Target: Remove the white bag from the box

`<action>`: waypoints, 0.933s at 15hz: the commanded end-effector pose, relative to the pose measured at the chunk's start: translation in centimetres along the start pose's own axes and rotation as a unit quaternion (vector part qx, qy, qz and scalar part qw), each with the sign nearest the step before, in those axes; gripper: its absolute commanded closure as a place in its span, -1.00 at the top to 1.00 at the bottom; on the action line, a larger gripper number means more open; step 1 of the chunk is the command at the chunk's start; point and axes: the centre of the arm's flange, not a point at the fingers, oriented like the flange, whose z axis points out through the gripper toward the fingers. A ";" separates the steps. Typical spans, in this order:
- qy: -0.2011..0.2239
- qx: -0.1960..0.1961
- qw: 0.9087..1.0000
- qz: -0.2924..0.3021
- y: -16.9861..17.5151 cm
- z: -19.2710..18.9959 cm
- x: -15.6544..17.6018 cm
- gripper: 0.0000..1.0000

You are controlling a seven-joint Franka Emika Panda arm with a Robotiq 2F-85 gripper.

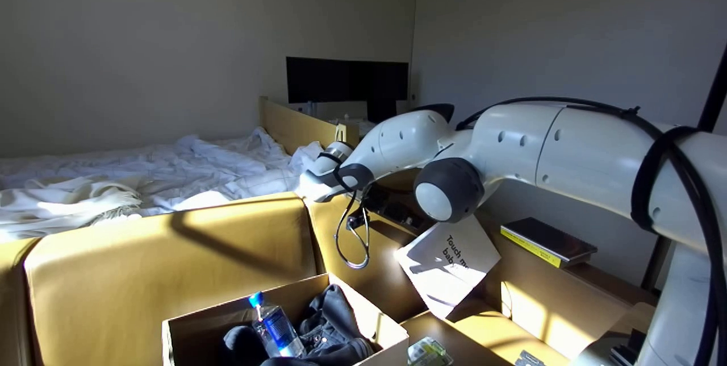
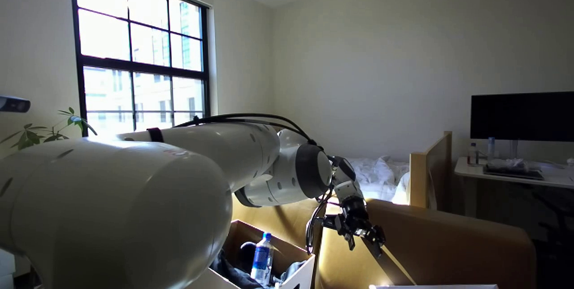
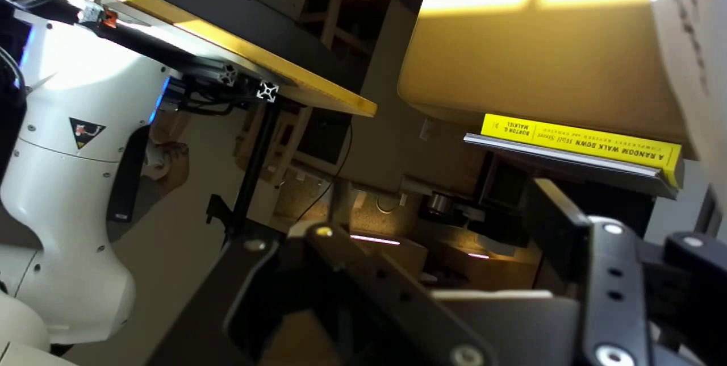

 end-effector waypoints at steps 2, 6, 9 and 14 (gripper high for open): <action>0.011 -0.028 0.999 0.018 -2.2 -1.9 -0.1 1.00; 0.006 -0.024 0.999 0.021 -1.2 -2.5 0.9 1.00; -0.005 -0.020 1.000 0.021 -0.4 -3.5 2.3 1.00; -0.030 0.000 0.999 -0.017 3.2 -6.1 7.3 1.00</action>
